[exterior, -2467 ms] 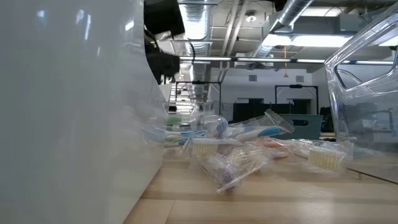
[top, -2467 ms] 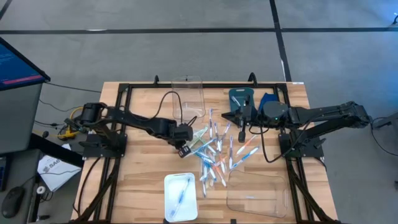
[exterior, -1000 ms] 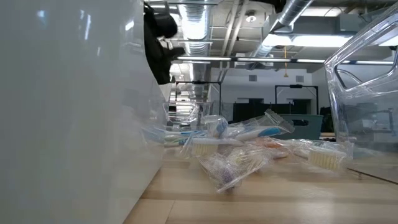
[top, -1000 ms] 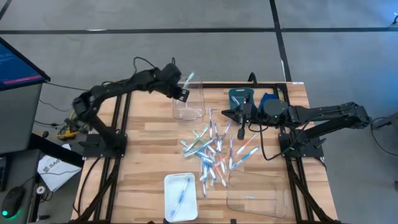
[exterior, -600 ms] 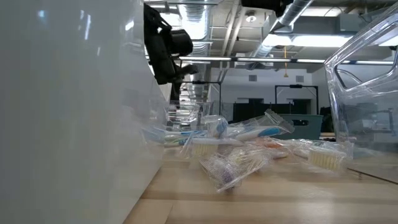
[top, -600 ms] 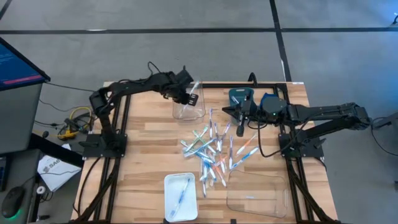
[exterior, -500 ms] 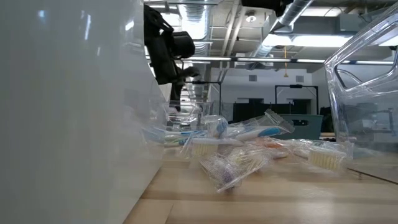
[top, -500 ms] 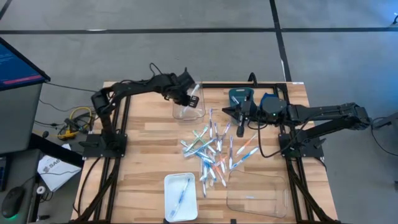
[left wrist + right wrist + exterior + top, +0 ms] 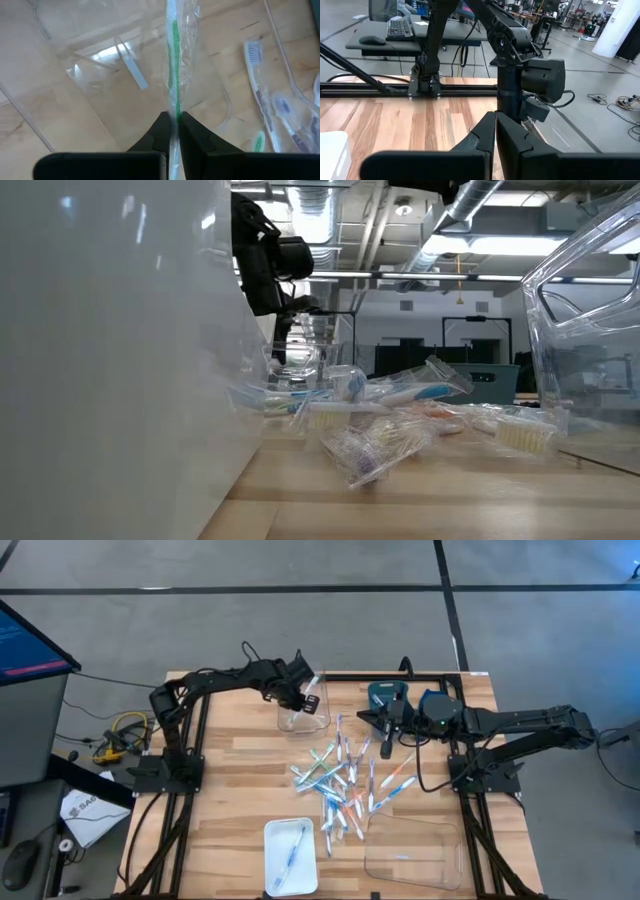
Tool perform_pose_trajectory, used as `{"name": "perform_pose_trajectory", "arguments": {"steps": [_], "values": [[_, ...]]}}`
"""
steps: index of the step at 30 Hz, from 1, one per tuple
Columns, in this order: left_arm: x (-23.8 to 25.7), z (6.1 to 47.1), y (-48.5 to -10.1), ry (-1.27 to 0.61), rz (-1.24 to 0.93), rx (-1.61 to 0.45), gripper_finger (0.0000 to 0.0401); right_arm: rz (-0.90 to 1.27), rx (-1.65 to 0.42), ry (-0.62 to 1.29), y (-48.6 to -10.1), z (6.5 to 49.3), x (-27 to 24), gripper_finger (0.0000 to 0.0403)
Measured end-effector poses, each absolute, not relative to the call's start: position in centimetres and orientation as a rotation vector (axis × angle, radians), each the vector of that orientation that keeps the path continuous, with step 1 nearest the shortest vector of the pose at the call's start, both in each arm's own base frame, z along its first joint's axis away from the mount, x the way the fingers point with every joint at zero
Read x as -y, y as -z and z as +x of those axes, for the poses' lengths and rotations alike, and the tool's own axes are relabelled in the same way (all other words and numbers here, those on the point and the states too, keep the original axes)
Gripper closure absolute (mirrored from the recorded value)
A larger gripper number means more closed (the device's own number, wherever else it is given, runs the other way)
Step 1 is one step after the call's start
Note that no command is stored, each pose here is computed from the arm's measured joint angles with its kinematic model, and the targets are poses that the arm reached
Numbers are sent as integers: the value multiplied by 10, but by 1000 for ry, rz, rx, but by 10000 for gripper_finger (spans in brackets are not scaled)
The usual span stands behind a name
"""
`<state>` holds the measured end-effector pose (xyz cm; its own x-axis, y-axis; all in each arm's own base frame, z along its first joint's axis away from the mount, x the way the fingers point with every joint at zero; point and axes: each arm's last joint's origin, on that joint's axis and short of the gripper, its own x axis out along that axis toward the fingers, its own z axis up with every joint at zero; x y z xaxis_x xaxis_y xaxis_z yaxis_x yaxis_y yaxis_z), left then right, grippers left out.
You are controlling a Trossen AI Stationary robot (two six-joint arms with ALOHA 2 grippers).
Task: Pick & Place Toothbrushes
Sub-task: Put the green toothbrush into the top transparent bin
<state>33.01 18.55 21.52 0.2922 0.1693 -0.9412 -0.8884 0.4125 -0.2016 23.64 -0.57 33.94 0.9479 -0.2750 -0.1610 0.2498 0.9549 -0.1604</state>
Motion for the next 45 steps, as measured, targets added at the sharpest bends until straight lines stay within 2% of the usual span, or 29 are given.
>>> {"name": "perform_pose_trajectory", "arguments": {"steps": [28, 40, 45], "values": [[-182, 324, -211, -870, -844, -1092, 391, -139, -184, 268, -339, 236, 6, 393], [-179, 317, -198, -956, -883, -1115, 390, -139, -183, 268, -339, 236, 6, 393], [-180, 317, -198, -992, -902, -1091, 379, -139, -183, 268, -339, 236, 6, 393]]}}
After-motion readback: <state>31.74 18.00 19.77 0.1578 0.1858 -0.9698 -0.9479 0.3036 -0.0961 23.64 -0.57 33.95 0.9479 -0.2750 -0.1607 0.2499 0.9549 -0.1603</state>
